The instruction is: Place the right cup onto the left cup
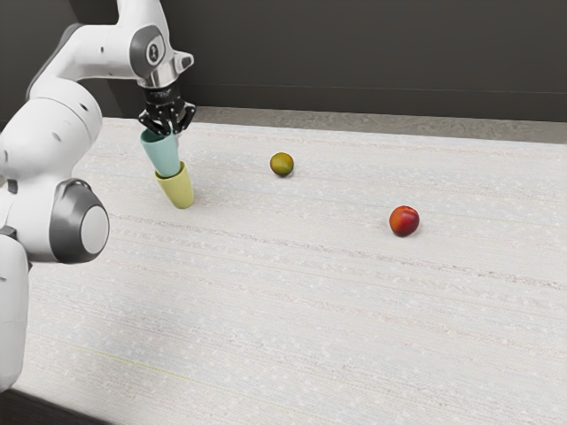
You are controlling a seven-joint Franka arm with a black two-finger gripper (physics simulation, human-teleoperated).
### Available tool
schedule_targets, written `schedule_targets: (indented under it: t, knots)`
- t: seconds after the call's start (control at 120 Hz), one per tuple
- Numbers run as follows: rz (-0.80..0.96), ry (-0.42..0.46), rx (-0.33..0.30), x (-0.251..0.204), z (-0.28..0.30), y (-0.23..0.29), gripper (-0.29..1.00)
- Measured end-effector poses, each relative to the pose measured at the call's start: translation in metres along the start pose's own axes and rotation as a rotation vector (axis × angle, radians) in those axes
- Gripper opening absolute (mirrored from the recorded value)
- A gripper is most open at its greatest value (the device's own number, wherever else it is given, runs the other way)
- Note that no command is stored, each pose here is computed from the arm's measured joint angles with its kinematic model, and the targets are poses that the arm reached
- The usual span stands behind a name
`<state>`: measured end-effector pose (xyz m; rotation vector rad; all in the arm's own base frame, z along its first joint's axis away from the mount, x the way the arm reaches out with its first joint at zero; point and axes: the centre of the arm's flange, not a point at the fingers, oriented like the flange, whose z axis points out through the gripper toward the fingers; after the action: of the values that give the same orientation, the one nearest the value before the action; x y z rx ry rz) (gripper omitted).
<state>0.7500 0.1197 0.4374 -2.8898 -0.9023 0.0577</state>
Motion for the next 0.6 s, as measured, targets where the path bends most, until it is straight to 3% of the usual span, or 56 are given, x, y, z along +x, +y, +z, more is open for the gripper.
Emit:
schedule_targets:
  t: [0.375,0.6]
  knots:
    - [0.011,-0.016,-0.012,0.0005,0.0070,0.0017,-0.08]
    - [0.016,-0.020,-0.018,0.0004,0.0073,0.0015,0.38]
